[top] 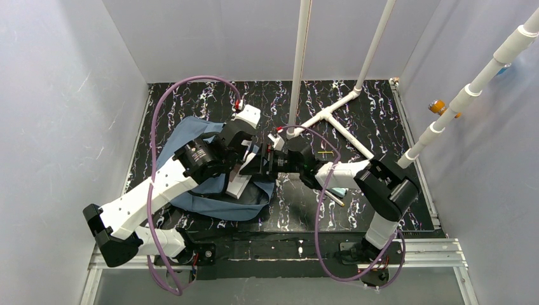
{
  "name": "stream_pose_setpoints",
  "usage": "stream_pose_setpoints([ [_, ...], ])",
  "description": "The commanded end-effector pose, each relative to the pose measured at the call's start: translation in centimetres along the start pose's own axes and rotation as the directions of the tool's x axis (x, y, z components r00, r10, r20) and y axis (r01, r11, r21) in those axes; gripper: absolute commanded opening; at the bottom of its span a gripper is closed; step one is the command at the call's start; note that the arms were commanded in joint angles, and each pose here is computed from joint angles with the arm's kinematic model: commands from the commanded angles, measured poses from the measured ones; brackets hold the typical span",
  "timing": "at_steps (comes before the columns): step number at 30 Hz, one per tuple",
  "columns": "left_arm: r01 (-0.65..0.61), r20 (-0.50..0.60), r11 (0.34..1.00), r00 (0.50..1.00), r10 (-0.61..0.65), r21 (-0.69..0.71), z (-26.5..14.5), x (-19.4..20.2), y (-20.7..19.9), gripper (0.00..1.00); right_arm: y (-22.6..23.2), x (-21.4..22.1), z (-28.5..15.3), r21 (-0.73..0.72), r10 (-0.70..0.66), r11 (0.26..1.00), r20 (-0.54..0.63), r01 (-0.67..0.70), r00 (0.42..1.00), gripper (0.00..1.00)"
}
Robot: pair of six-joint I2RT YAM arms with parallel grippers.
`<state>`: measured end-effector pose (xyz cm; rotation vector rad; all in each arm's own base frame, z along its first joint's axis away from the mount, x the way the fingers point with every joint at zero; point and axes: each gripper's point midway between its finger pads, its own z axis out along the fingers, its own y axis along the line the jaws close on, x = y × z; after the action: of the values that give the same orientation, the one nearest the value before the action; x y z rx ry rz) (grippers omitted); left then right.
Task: Pack the student bag
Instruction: Place the book in the student bag.
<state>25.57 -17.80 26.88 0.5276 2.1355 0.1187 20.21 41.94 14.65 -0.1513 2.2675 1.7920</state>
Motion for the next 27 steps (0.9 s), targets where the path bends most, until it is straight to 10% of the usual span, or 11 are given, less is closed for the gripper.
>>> stream_pose_setpoints([
  [1, 0.035, 0.064, 0.999, 0.997, -0.034, -0.009, -1.1, -1.2, 0.9, 0.0, 0.9, -0.3, -0.6, -0.042, -0.078, 0.996, -0.023, 0.077, 0.997, 0.95],
  [9, 0.025, 0.048, 0.999, 0.998, -0.026, 0.022, -0.9, -1.0, 0.1, 0.0, 4.7, -1.2, 3.7, -0.248, -0.083, 0.966, -0.022, 0.075, 0.996, 0.59],
  [27, 0.048, 0.038, 0.999, 0.998, -0.048, 0.0, -1.0, 0.1, 0.6, 0.0, 3.0, -0.3, 3.9, -0.215, -0.105, 0.971, 0.0, 0.103, 0.994, 0.69],
])
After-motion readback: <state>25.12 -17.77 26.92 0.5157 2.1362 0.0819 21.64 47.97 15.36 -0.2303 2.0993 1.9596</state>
